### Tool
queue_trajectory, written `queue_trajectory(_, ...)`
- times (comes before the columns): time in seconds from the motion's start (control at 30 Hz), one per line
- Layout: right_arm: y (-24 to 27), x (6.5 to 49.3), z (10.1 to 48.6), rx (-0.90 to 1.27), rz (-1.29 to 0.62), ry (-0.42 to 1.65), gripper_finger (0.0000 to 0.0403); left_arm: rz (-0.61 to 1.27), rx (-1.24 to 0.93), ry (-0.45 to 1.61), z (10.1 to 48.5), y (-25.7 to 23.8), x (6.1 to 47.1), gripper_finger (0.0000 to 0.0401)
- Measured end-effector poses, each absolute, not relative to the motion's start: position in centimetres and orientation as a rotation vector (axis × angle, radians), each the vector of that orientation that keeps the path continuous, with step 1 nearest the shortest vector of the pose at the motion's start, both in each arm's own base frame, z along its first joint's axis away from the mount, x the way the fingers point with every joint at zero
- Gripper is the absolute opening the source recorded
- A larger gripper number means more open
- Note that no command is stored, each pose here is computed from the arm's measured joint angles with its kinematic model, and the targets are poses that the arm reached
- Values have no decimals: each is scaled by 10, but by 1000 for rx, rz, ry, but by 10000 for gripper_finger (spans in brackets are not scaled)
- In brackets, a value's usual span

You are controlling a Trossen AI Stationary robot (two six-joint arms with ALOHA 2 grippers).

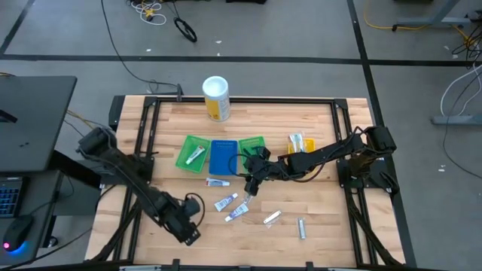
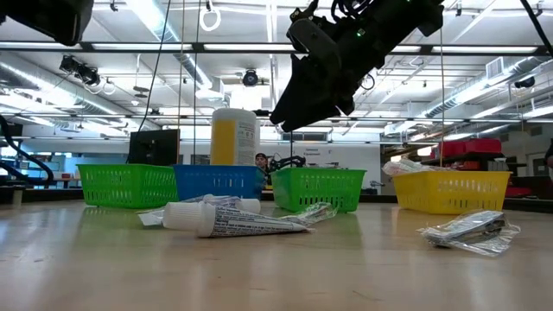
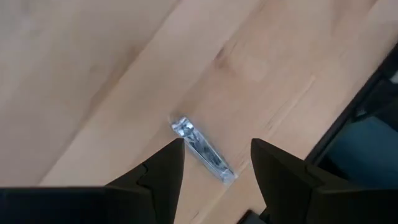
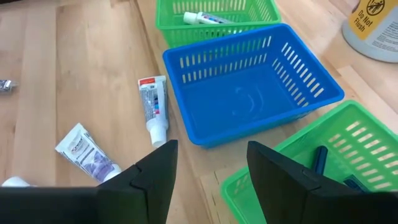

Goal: Pick & Place Travel size toiletries
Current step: Put the silver nail cutter into the blue bin

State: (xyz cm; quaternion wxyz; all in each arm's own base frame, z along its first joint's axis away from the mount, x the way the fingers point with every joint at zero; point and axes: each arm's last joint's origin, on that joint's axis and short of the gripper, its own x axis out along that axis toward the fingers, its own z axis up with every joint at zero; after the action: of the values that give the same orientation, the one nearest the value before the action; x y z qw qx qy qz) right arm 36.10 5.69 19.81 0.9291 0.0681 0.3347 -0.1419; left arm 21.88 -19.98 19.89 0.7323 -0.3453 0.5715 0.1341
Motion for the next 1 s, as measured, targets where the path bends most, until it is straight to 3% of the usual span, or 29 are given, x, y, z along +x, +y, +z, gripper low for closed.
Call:
queue_trajectory(0.43,57,361,198,140,-290,683,204,500,-832,1241,180,-228,213,194)
queue_trajectory(1.0,56,362,199,113,-278,672,204,384,-779,1211,190,-230,213,194)
